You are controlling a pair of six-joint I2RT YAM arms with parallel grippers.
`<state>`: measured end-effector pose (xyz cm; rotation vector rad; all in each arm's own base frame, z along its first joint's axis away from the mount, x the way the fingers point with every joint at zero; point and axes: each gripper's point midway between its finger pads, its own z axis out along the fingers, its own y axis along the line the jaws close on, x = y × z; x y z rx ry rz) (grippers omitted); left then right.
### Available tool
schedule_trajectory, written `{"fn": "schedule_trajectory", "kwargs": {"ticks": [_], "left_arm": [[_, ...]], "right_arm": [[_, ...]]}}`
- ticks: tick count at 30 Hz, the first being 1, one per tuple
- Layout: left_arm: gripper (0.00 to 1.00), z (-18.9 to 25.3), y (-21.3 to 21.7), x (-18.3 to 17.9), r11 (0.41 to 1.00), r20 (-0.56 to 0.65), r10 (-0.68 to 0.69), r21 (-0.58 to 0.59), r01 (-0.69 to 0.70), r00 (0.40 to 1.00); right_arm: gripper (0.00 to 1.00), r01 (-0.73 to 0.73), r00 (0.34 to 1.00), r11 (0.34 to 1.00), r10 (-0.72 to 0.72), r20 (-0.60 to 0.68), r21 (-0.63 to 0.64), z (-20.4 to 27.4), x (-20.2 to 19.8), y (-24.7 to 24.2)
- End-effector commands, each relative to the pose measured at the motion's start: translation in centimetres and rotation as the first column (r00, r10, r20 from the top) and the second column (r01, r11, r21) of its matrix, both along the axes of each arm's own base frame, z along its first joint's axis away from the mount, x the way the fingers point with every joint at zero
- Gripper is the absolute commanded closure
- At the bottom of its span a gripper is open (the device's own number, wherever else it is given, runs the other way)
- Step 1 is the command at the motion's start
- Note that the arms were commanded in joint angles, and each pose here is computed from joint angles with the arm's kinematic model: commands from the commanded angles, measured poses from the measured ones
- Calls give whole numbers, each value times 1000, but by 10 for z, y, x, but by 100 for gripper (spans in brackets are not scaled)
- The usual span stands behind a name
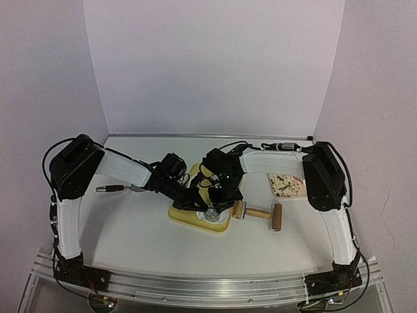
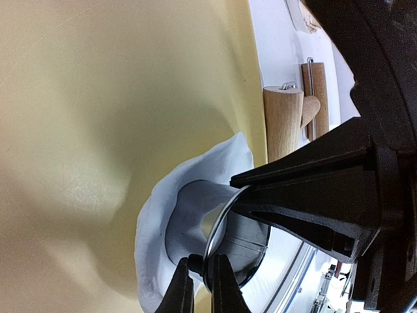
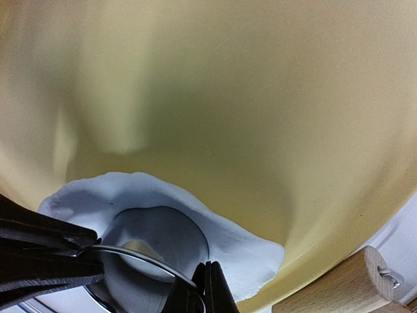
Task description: Roll out the dumpling wrappers from the dough
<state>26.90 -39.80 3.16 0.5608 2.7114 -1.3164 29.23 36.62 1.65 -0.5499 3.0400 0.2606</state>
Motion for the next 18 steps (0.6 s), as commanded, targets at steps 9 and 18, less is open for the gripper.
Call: {"fn": "schedule_trajectory", "kwargs": {"ticks": [9, 18], "left_arm": [[95, -111, 63, -31, 904, -92, 71, 426, -25, 993], [95, -107, 56, -45, 920, -107, 19, 390, 24, 994]], "right_arm": [[100, 38, 991, 987, -57, -119, -154, -70, -5, -34], [100, 16, 979, 988, -47, -199, -155, -81, -31, -38]]}}
